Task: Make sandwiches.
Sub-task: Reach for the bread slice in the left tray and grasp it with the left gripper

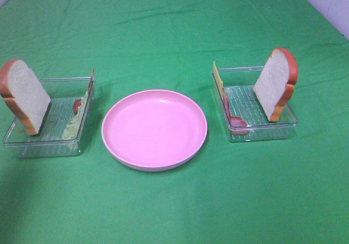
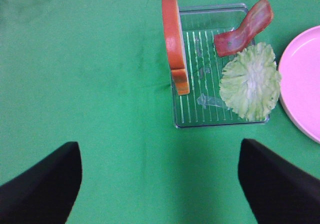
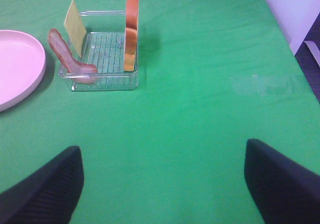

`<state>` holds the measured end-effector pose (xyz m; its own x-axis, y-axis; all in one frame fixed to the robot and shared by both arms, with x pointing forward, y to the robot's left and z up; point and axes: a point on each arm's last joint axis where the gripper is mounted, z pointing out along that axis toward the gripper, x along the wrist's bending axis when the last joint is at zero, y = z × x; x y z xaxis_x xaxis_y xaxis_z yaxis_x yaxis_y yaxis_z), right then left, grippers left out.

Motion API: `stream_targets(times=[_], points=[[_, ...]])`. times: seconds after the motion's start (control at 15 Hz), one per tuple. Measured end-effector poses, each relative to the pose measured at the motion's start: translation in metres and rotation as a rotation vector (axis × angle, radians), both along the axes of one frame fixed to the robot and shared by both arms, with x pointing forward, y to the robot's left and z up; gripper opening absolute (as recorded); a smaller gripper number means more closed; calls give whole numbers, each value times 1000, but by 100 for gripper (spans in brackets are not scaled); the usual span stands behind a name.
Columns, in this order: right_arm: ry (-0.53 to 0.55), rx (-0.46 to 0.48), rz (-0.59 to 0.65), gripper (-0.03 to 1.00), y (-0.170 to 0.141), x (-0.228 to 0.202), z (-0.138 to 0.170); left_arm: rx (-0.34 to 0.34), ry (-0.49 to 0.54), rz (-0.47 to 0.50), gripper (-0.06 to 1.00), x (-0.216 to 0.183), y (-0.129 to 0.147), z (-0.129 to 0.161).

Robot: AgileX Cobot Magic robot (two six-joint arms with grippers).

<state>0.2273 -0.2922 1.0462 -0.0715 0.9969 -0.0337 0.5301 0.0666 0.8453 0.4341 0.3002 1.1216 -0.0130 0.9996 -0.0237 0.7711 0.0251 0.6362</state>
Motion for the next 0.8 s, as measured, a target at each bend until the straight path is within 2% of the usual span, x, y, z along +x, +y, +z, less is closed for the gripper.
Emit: stream_targets(times=[0.2,0.4,0.47,0.6,0.8], points=[[0,0,0,82,0,0,0,-1,174,0,80,76,0,-32],[0,0,0,82,0,0,0,0,259,0,80,121,0,-58],[0,0,0,82,0,0,0,0,307,0,80,143,0,-78],[0,0,0,82,0,0,0,0,324,1,80,160,0,-93],[0,0,0,82,0,0,0,-13,342,3,80,184,-1,-131]])
